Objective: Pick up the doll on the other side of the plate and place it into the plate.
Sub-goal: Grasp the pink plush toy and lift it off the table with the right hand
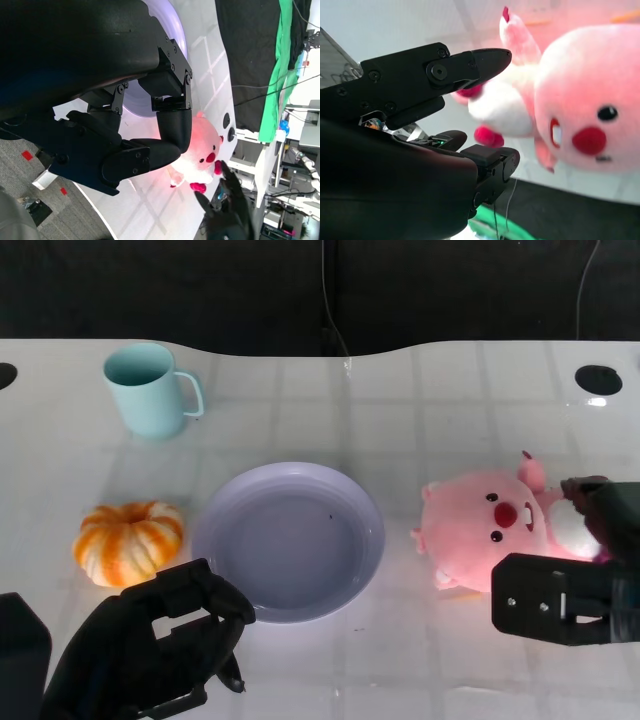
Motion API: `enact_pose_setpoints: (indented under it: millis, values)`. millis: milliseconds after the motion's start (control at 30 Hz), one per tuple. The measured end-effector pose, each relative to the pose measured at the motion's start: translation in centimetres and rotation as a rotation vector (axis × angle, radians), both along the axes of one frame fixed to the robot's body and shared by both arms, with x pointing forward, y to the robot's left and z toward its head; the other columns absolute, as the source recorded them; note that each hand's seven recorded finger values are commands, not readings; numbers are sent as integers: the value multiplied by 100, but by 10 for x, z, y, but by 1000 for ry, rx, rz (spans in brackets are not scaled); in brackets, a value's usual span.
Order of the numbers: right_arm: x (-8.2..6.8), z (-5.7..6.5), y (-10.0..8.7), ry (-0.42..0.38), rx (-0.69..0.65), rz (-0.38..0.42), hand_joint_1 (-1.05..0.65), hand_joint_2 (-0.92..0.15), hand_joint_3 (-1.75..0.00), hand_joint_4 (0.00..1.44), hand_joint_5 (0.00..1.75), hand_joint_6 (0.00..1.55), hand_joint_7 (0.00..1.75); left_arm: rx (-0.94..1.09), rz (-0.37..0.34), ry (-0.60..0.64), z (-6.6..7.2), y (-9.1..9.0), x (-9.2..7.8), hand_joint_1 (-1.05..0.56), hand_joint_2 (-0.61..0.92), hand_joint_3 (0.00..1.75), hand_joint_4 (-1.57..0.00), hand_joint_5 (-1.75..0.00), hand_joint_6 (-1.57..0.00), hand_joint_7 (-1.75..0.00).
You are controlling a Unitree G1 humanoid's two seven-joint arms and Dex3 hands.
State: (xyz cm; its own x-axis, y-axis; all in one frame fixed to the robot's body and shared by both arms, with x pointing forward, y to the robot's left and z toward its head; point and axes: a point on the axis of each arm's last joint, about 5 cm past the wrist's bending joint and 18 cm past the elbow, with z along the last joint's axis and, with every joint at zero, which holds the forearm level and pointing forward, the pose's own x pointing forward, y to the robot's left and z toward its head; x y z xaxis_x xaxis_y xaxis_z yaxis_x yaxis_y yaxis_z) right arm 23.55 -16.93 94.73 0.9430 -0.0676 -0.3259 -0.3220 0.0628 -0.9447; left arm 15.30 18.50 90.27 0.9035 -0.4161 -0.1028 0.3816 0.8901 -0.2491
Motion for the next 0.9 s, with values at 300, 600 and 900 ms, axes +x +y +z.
enact_pose_setpoints:
  millis: [300, 600, 900]
  values:
    - [22, -18, 2, 63, -13, -10, -80, -92, -14, 19, 13, 19, 0, 1, 4, -3, -1, 1, -1, -41, 74, 77, -64, -175, -68, -133]
    - [35, -25, 11, 69, -7, 7, -82, -92, -17, 18, 12, 17, 0, 1, 6, -2, -1, 1, -3, -44, 75, 73, -64, -175, -70, -131]
    - [39, -29, 20, 65, 3, 18, -82, -92, -17, 18, 12, 17, 1, 1, 5, -4, 0, 1, -3, -45, 76, 70, -64, -174, -71, -129]
